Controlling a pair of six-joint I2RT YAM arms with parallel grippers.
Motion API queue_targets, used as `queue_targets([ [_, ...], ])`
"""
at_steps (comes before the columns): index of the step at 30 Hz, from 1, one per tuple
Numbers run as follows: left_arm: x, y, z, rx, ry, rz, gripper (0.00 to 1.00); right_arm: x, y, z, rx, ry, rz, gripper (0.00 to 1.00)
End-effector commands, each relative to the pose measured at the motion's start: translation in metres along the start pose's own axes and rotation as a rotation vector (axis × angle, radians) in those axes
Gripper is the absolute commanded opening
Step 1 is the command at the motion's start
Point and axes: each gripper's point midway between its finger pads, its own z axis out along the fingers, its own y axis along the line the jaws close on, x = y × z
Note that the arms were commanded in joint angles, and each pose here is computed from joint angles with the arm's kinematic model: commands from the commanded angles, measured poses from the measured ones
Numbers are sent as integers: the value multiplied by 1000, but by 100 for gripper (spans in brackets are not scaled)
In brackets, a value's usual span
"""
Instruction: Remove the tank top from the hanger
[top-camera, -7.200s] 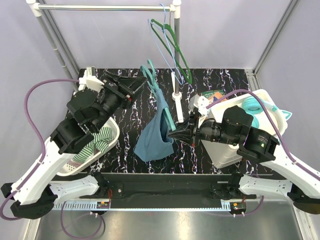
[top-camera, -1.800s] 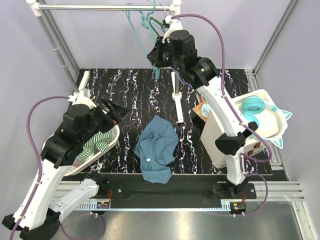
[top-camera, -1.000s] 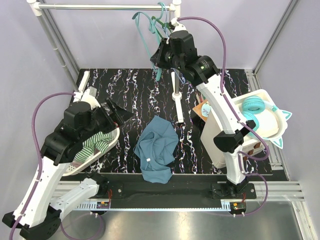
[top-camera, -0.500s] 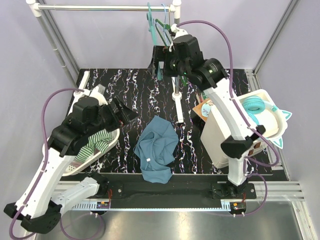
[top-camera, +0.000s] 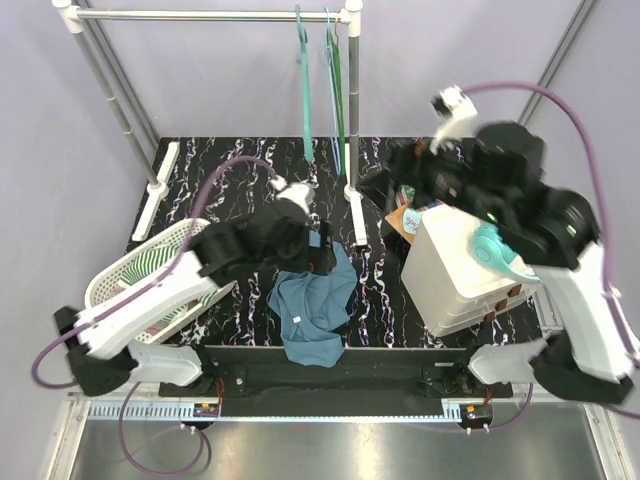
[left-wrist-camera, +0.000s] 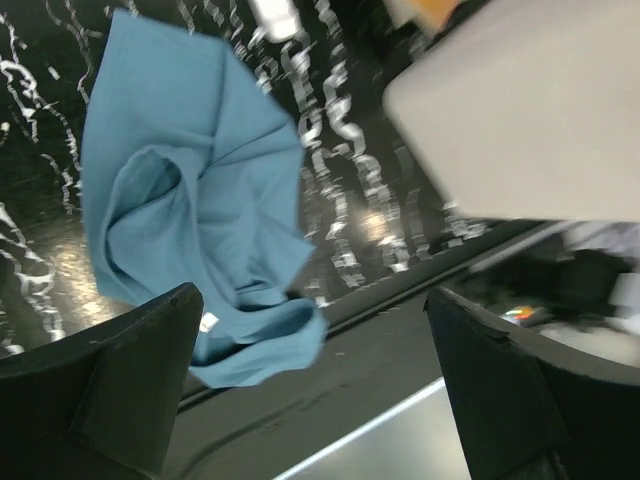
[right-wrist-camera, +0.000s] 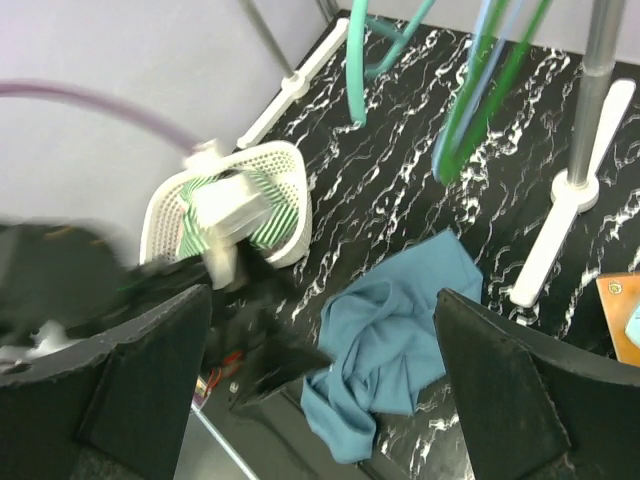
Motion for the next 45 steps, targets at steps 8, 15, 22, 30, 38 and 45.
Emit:
queue_targets([
  [8, 82, 63, 124, -290, 287, 337, 99, 27, -25, -129, 13, -224, 105, 100],
  [15, 163, 104, 166, -347, 452, 287, 99, 37, -27, -133, 8, -209, 123, 100],
  [22, 174, 115, 172, -369, 468, 300, 72, 41, -24, -121, -1, -172, 121, 100],
  [30, 100, 97, 143, -281, 315, 177, 1, 37, -21, -97, -4, -135, 75, 100],
  [38, -31, 119, 19, -282, -48, -15, 0, 23, -14, -75, -17, -131, 20, 100],
  [45, -108, 171, -128, -555, -506, -100, 0, 20, -11, -54, -27, -120, -2, 100],
])
